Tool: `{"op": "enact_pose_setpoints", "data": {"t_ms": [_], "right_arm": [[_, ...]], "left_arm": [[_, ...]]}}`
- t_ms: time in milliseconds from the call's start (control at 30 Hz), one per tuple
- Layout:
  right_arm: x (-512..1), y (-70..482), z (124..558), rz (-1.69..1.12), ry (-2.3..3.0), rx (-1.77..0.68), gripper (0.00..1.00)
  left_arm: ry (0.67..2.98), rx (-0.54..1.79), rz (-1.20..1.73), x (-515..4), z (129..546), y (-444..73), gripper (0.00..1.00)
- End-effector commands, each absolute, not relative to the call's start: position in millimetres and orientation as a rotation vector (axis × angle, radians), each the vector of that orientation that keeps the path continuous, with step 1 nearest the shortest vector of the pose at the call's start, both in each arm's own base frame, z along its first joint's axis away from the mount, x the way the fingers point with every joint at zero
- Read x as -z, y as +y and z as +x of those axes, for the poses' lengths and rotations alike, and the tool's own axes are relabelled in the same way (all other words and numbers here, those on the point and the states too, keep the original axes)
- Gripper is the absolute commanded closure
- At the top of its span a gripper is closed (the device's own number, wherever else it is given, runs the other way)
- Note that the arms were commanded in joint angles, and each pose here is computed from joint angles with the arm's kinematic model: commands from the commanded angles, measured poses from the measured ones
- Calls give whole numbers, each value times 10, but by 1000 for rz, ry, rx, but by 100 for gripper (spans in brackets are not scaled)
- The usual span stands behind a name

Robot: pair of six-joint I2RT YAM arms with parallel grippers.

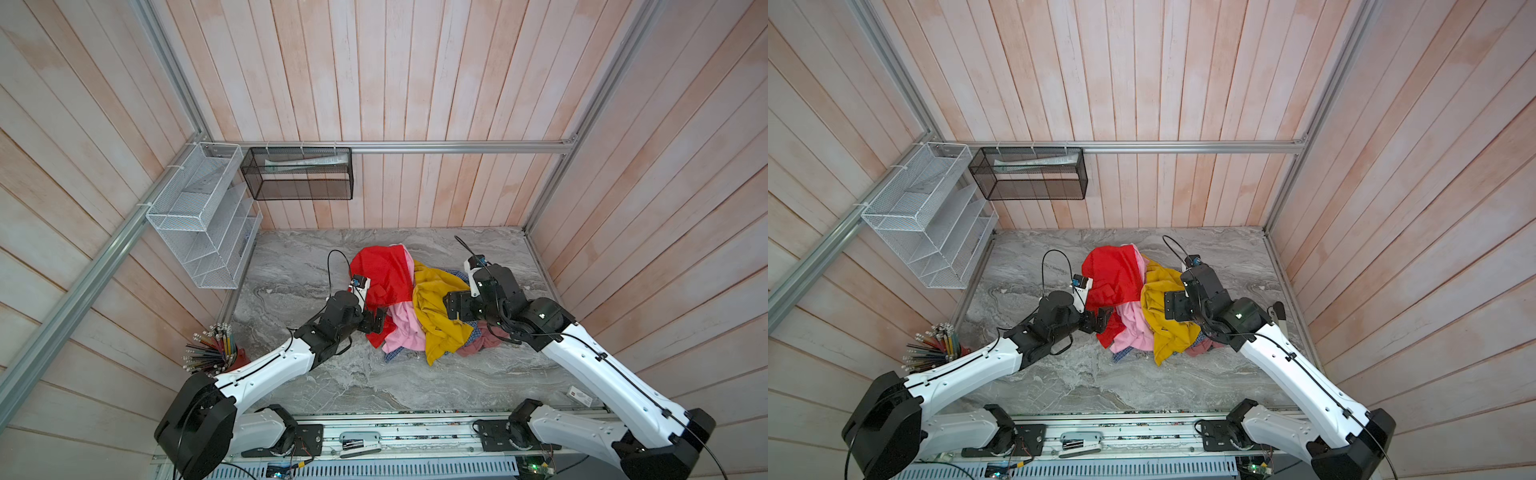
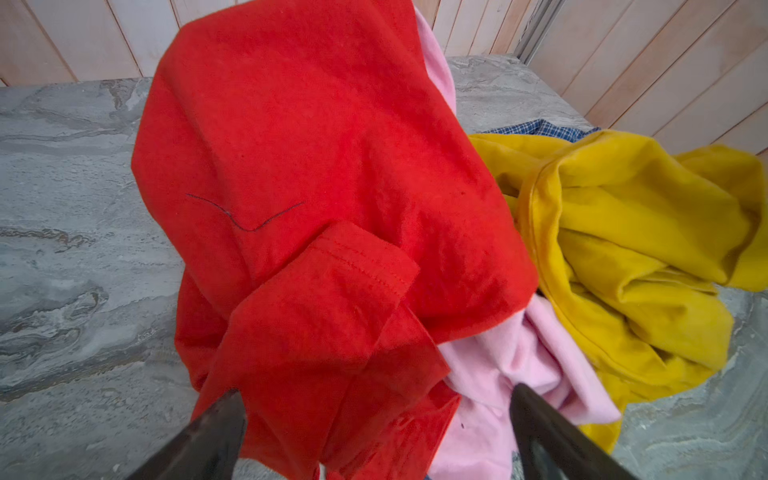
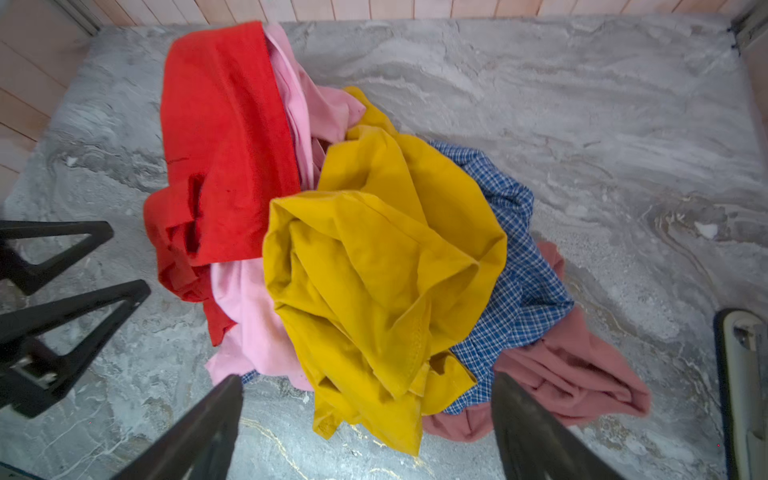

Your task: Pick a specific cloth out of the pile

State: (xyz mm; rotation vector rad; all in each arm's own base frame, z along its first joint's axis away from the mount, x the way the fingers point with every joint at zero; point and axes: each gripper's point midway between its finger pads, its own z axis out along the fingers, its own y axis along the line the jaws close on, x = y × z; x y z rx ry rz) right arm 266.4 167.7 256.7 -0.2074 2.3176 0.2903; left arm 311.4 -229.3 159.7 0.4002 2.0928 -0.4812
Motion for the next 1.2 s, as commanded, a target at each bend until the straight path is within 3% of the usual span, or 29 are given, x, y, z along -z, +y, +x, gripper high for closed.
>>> {"op": "enact_pose_setpoints", "data": {"t_ms": [0,200,367,600,833,933,1167], "right_arm": [[-2465,1782,2629,-394,2324,-149,2],[-1992,2028,2515,-858,2352,121,2],[-1733,2084,2494,-1075,2355,215,2],[-1321,1896,2571,-1239,2371,484,2],[-1141,1753,2760,-1213,2380,594,10],[-1071,1682,2853,-1211,2379,651,18],[-992,1740,3044,-1141,2385,575,63]], "left_arm": [[2097,456,387,-1584,3085,-2237,0],[2090,436,354,-1594,3045,-2140,0],[2096,427,330,-1579,3004,-2070,0],[2105,424,312,-1547,2975,-2033,0],[2107,433,305,-1532,2967,-2033,0],[2107,431,305,-1528,2964,-2028,0],[2109,427,299,-1523,2953,-2009,0]]}}
